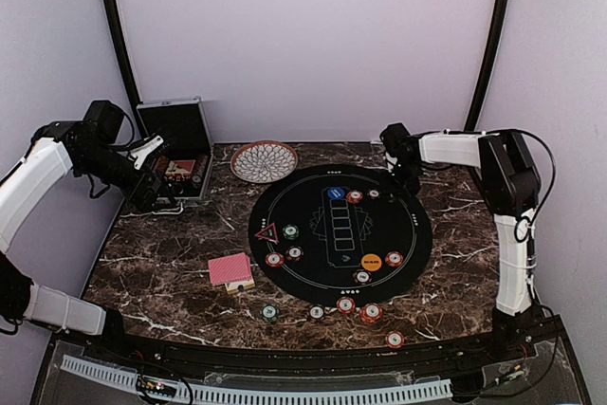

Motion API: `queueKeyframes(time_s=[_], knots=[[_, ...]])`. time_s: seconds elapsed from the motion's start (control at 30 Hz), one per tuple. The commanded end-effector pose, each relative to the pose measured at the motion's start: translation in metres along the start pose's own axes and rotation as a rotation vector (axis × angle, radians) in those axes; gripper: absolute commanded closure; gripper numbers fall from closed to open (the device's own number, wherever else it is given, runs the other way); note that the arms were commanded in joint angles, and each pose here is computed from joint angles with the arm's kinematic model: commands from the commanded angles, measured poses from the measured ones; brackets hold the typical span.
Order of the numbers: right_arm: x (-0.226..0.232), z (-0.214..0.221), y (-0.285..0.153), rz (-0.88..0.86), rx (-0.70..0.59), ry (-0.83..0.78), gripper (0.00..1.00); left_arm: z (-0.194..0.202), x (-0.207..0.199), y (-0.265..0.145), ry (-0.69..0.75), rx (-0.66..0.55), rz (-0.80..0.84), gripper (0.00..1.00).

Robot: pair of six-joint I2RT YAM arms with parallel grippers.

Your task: Distribute texas hold em gaming equipment

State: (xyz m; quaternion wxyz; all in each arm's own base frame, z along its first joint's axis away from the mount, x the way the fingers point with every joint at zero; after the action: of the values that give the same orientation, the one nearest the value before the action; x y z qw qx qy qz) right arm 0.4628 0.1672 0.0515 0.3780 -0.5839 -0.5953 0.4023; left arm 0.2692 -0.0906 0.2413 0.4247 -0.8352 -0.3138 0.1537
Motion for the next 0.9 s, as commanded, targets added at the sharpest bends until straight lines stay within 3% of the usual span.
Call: queueKeyframes(time_s=[0.0, 0.2, 0.43, 0.67, 0.87], knots=[[0.017, -0.024, -0.055, -0.025, -0.127, -0.016, 0.48, -0.002, -0.005, -0.001, 0.015, -0.010, 0.019, 0.01], [0.086, 0.008, -0.117, -0.111, -0.185, -0.176, 0.47, -0.003, -0.005, -0.003, 0.013, -0.015, 0.016, 0.01], [0.191, 0.105, -0.167, -0.339, -0.157, -0.471, 0.31, -0.003, -0.005, -0.004, 0.016, -0.017, 0.013, 0.01], [0.265, 0.204, -0.180, -0.484, -0.077, -0.776, 0.26, -0.003, -0.008, -0.008, 0.018, -0.025, 0.010, 0.01], [0.289, 0.252, -0.165, -0.583, 0.009, -0.971, 0.27, -0.003, -0.010, -0.011, 0.014, -0.031, 0.015, 0.01]])
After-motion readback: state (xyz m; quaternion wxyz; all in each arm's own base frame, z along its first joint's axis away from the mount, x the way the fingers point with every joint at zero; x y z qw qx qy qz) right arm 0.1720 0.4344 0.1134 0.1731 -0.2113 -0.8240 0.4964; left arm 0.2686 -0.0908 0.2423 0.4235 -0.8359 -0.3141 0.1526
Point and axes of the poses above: each gripper's point midway between its finger pads, its own y axis out along the fingers, its own x axis along the line the jaws close on, z = x × y, the point moved 2 cm from there along -y, back along the fingers, and after that the axes turned 5 degrees about y, right-handed, at the moved point
